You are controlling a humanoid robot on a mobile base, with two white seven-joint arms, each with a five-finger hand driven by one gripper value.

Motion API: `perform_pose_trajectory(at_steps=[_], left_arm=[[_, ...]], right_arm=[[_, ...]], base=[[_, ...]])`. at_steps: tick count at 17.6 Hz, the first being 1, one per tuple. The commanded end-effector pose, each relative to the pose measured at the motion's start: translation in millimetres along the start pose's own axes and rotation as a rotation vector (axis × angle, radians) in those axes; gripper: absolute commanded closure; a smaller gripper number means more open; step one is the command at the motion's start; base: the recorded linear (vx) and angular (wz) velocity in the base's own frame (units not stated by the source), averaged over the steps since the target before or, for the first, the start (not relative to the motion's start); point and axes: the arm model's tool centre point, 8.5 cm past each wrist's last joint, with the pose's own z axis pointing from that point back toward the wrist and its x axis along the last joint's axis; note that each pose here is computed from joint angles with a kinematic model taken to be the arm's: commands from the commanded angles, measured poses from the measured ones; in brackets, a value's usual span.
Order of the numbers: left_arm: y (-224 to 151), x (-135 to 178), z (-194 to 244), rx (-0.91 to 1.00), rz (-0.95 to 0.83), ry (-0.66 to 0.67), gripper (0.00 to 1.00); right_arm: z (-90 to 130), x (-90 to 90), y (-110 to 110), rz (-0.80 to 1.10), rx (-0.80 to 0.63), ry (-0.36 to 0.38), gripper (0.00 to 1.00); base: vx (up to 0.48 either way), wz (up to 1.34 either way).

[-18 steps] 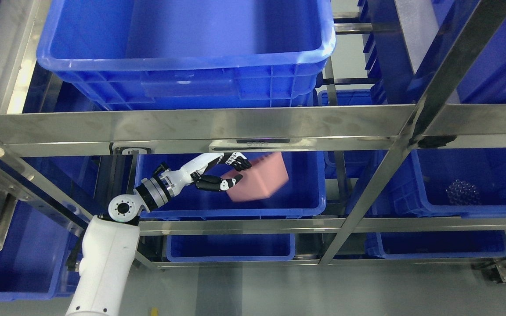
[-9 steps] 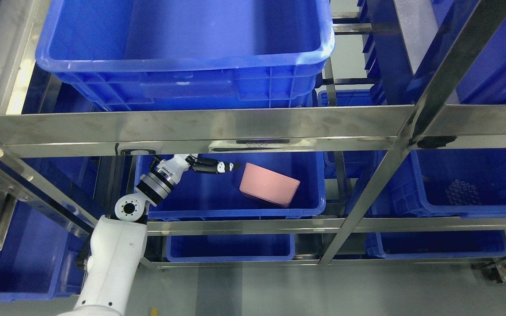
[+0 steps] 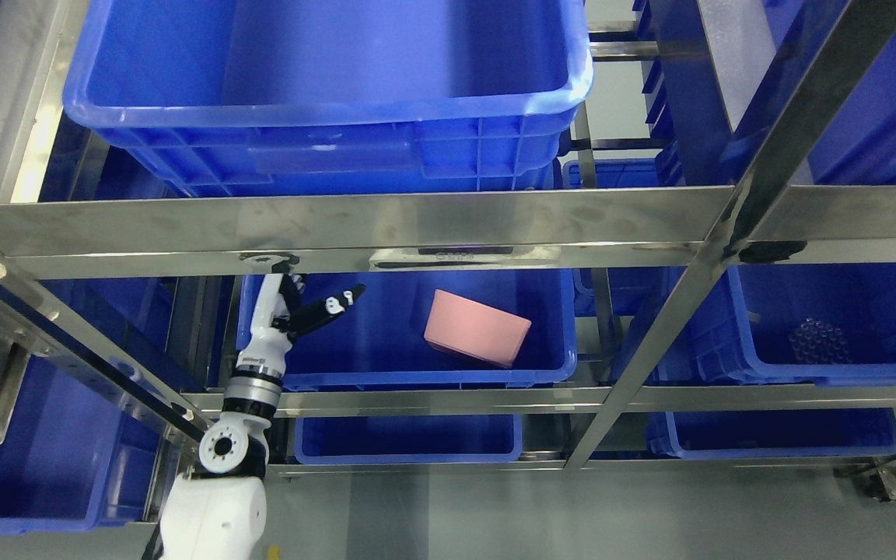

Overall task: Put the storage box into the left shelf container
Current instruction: 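Release the pink box and withdraw the left hand from the bin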

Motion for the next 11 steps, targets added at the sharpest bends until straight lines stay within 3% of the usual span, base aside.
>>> perform_pose_trajectory(at_steps=[1, 11], left_arm=[[-21.4, 112.2, 27.5, 0.029, 0.06, -0.305, 0.0], [-22.1, 102.1, 32.7, 0.028, 0.064, -0.255, 0.0]], right_arm=[[-0.6, 0.2, -11.3, -0.004, -0.018, -0.009, 0.0], [-0.6, 0.2, -11.3, -0.004, -0.018, -0.009, 0.0]], base=[[0.0, 0.0], [0.0, 0.0]])
